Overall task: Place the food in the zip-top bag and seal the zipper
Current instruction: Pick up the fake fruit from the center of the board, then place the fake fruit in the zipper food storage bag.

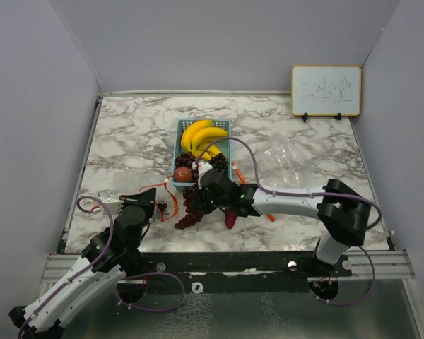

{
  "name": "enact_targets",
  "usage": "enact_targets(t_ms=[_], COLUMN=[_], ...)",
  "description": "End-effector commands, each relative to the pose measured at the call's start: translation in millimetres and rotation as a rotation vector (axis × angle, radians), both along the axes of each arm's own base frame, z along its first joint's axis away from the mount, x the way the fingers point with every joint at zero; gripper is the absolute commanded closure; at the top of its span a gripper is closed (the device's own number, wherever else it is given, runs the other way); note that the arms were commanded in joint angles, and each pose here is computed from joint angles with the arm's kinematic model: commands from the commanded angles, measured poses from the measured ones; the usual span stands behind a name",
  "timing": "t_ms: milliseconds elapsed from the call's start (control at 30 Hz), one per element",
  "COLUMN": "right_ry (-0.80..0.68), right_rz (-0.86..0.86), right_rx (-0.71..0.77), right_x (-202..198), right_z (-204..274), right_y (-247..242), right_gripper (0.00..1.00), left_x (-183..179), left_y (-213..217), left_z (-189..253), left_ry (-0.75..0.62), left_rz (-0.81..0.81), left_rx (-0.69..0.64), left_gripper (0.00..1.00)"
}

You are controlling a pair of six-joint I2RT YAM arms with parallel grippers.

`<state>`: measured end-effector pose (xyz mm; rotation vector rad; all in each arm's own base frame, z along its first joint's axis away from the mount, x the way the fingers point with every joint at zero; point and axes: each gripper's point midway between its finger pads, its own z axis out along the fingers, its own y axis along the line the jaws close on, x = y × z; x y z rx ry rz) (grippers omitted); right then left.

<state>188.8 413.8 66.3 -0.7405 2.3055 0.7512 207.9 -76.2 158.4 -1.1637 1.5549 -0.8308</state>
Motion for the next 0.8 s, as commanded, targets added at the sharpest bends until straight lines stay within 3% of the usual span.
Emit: enact_targets(t_ms=[0, 167, 300, 767], right_ry=[-0.208, -0.334, -0.391, -0.488], right_rz=[-0.057, -0.07, -0.09, -0.151], right_rx=[0.221, 0.465, 0.579, 0.733], right_x=[23, 30, 34, 31], right_z=[92, 152, 180, 195], right_y=[6, 17, 20, 2], right_gripper=[0.98, 0.98, 0.98, 0.98], left_x=[0, 1, 5, 24], left_y=[2, -3, -11, -43], left_z=[0, 5, 20, 88], left_ry=[-0.003, -0.013, -0.045, -0.166], left_rz=[0.011, 0.0, -0.018, -0.078], left_rx=[-0.011, -0.032, -0.075, -0.22], left_gripper=[1.0, 1.0, 1.0, 1.0])
